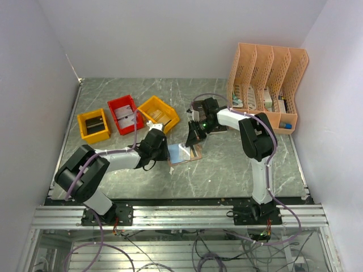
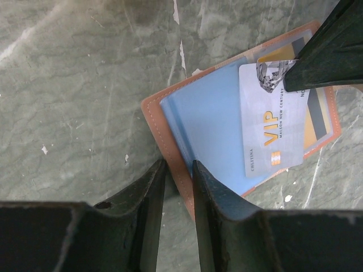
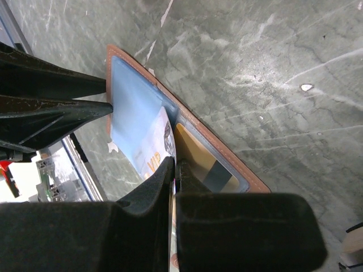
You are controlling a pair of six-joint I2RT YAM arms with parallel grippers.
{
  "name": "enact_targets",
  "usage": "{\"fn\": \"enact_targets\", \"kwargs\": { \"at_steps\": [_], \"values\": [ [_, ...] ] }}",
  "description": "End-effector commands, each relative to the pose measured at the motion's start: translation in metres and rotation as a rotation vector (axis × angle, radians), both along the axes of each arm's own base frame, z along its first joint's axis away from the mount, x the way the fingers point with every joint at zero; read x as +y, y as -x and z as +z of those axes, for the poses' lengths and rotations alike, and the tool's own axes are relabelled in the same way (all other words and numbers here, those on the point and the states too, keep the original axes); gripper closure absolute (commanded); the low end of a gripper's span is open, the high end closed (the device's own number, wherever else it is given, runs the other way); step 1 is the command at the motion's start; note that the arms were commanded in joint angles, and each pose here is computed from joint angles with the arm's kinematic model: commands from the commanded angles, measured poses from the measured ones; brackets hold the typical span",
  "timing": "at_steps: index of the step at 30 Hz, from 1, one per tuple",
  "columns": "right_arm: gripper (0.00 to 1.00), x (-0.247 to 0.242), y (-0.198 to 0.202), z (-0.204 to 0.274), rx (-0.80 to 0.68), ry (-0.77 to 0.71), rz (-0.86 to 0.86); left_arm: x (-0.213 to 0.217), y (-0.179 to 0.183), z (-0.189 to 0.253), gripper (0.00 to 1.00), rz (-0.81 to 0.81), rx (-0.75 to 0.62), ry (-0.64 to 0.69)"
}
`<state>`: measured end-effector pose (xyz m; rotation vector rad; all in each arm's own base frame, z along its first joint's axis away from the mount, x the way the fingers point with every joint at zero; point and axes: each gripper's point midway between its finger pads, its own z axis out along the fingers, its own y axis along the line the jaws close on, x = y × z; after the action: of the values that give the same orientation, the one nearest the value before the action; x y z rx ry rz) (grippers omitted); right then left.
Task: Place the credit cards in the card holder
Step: Insert the credit card into the card holder.
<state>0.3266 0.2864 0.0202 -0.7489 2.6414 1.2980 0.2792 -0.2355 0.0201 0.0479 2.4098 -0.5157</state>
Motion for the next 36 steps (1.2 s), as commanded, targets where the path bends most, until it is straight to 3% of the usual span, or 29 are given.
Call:
{"fn": "enact_targets", "kwargs": {
  "at_steps": [1,14,36],
  "values": [
    [1.0,-0.011,0.0,-0.02,-0.02,0.103,0.006,-0.007,-0.009,0.006,0.63,-0.025,-0.017,-0.007],
    [0.99,-0.01,-0.001,-0.026,-0.001,0.117,0.014,-0.016,-0.015,0.006,0.65,-0.075,-0.033,-0.001],
    [0.95,0.012,0.011,-0.021,0.059,-0.02,0.017,-0.032,-0.018,0.016,0.66,-0.13,-0.067,0.065]
  ]
}}
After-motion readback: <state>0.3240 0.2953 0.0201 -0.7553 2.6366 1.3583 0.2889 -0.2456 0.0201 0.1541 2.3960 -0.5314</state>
